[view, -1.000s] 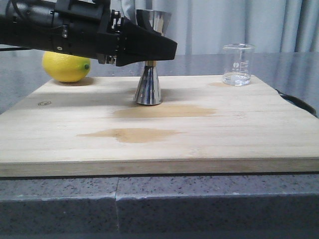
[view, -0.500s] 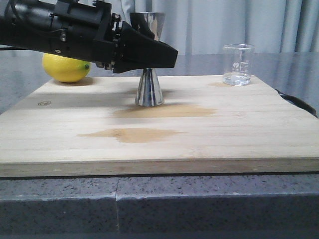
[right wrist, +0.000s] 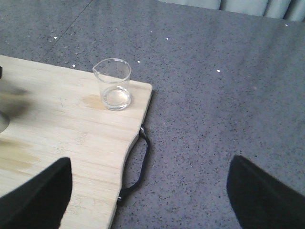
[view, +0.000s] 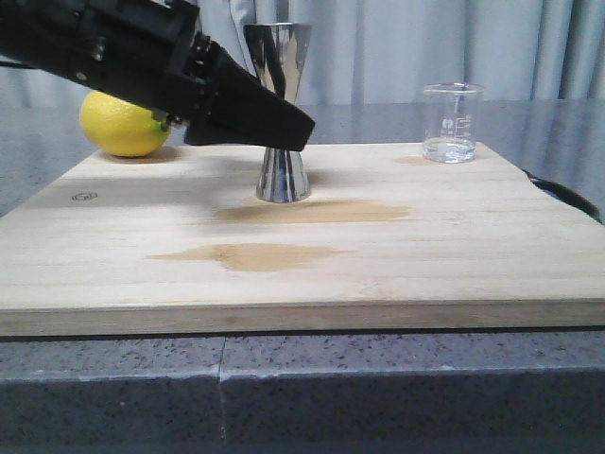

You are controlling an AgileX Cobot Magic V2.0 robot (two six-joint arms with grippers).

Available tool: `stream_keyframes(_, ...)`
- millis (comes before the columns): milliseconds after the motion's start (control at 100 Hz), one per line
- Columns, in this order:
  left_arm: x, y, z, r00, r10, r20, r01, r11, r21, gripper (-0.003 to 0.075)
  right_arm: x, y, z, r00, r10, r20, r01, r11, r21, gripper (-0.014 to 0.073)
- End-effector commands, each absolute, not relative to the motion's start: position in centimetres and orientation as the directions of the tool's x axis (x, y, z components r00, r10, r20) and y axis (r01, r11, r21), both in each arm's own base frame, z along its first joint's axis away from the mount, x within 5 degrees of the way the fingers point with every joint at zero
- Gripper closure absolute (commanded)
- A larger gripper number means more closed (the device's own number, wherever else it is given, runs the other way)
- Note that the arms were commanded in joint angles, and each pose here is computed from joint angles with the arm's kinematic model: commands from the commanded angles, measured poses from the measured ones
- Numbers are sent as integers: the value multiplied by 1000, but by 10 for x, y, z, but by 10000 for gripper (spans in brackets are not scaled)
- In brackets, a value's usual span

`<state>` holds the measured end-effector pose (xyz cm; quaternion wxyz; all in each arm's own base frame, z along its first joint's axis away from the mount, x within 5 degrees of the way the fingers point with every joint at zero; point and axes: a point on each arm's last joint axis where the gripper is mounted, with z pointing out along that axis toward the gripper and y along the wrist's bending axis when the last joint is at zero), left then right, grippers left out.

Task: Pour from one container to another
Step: 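Open the left gripper and withdraw it from the jigger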

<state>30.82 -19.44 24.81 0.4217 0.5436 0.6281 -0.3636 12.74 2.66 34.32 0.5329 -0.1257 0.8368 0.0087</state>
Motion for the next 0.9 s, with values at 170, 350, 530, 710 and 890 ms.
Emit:
stream_keyframes(170, 280, -172, 315, -76, 467, -881, 958, 280, 66, 120, 128, 27, 359, -297, -206, -933, -222, 965, -142, 20)
stream_keyframes(350, 256, -152, 343, -150, 530, -834, 916, 393, 85, 120, 128, 27, 359, -297, -206, -933, -222, 965, -142, 20)
stream_keyframes(530, 228, -126, 369, -302, 525, -796, 813, 577, 72, 120, 128, 29, 358, -306, -179, -935, -226, 968, -111, 20)
stream_keyframes(710, 202, -93, 394, -432, 435, -790, 608, 787, 101, 122, 127, 29, 358, -326, -121, -938, -209, 976, -53, 20)
stream_keyframes(890, 173, -68, 411, -500, 314, -807, 435, 897, 80, 168, 126, 27, 353, -375, -125, -919, -201, 978, -51, 20)
